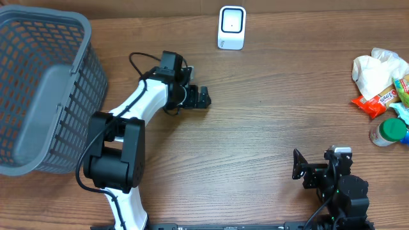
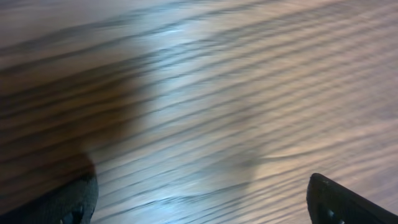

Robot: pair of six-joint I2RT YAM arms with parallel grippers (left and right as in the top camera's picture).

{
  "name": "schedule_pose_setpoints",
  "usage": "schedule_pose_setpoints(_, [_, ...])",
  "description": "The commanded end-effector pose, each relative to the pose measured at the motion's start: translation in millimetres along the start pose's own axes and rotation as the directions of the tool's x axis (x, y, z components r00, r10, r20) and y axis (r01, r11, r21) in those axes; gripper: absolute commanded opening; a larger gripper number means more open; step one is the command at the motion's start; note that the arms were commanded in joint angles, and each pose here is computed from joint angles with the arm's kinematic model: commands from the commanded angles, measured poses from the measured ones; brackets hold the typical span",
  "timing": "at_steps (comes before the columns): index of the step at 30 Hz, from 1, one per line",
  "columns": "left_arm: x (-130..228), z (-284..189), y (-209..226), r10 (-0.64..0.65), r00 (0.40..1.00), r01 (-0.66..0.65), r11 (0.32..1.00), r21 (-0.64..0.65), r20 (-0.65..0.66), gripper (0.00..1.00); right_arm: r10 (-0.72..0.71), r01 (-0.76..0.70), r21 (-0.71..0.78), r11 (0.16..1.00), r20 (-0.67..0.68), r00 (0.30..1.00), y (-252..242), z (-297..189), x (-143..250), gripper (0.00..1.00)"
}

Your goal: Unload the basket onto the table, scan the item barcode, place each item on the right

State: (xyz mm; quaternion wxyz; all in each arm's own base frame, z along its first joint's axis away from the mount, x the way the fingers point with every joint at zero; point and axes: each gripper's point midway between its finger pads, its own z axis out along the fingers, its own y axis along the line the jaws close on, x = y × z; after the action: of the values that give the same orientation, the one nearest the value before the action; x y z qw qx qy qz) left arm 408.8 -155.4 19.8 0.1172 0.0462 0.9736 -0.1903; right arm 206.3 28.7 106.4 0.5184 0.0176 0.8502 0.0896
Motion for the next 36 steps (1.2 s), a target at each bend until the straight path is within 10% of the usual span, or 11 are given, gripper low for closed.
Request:
schedule_pose_setpoints(1, [9.2, 11.7, -20.2, 0.107, 0.994, -0.105, 0.99, 0.091, -0.026, 0.98, 0.007, -0.007, 0.01, 1.0, -0.023, 1.0, -2.6, 1.0, 7.9, 1.0])
schedule_pose_setpoints(13, [-4.6, -30.4, -89.1, 0.157, 0.984, -0.176, 0.926, 0.333, 0.081, 1.0, 0.007, -0.007, 0.01, 1.0, -0.023, 1.0, -2.6, 1.0, 7.9, 1.0])
schedule_pose_setpoints(18, [-6.3, -39.3, -95.6, -0.011, 0.999, -0.002, 0.932, 0.362, 0.032, 1.0, 0.007, -0.007, 0.01, 1.0, -0.023, 1.0, -2.6, 1.0, 7.9, 1.0])
schedule_pose_setpoints(36, [-36.8, -82.3, -58.9, 0.202, 0.922, -0.211, 0.977, -0.011, 0.329, 1.0, 0.007, -0.007, 0.01, 1.0, -0.023, 1.0, -2.6, 1.0, 7.9, 1.0])
